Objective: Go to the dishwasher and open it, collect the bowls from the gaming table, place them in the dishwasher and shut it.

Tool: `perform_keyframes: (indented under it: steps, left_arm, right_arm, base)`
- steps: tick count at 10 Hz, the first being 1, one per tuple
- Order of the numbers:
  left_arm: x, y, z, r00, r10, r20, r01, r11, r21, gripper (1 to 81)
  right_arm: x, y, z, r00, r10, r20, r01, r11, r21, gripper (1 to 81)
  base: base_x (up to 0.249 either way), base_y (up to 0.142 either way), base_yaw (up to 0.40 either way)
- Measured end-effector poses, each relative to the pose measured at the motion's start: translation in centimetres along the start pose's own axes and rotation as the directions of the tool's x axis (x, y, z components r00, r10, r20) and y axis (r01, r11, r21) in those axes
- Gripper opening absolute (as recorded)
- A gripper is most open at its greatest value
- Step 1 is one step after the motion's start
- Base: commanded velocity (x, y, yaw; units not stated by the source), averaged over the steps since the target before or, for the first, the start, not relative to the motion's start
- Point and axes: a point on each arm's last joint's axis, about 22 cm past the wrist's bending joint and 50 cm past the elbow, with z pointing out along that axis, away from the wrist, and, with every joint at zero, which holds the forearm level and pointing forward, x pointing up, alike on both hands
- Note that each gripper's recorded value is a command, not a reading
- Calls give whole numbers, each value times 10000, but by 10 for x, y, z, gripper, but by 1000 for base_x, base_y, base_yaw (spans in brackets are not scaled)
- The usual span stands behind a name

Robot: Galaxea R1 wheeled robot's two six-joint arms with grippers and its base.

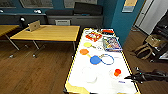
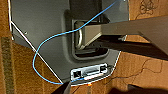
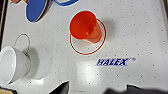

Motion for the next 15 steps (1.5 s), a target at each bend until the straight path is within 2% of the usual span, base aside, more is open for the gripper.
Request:
perform_keyframes:
  steps: [1, 2, 3, 4, 7, 9, 13, 15]
  left_arm:
    - [0, 2, 1, 10000, -1, -2, 1, 10000, -23, 811]
    - [0, 2, 1, 10000, -1, -6, 1, 10000, -28, 811]
    - [0, 2, 1, 10000, -1, -17, 1, 10000, -24, 811]
    - [1, 2, 1, 10000, -5, -25, 5, 10000, -24, 811]
    - [1, 7, 3, 10000, -12, -19, 11, 10000, -92, 811]
    - [4, 12, 6, 10000, 11, -64, -12, 9999, -133, 811]
    - [5, 12, 6, 10000, 17, -72, -18, 9999, -126, 811]
    - [5, 12, 6, 10000, 11, -67, -12, 9999, -126, 811]
  right_arm:
    - [6, 1, -1, 9997, 52, -241, -50, 10000, 85, 811]
    - [20, 1, -3, 9968, 144, -789, -120, 9994, 311, 811]
    - [33, 0, -3, 9931, 199, -1156, -149, 9989, 441, 811]
    - [42, -1, 3, 9914, 223, -1292, -170, 9990, 421, 811]
    - [60, -12, 20, 9897, 172, -1422, -114, 9991, 413, 811]
    - [76, -25, 20, 9876, 6, -1569, 65, 9990, 448, 811]
    - [89, -14, 27, 9880, 129, -1542, -129, 9999, 6, 811]
    - [91, -18, 37, 9893, 137, -1450, -147, 9999, -63, 811]
  base:
    - [0, 0, 0]
    - [0, 0, 0]
    - [0, 0, 0]
    - [0, 0, 0]
    - [0, 0, 0]
    - [0, 0, 0]
    - [0, 0, 0]
    - [0, 0, 0]
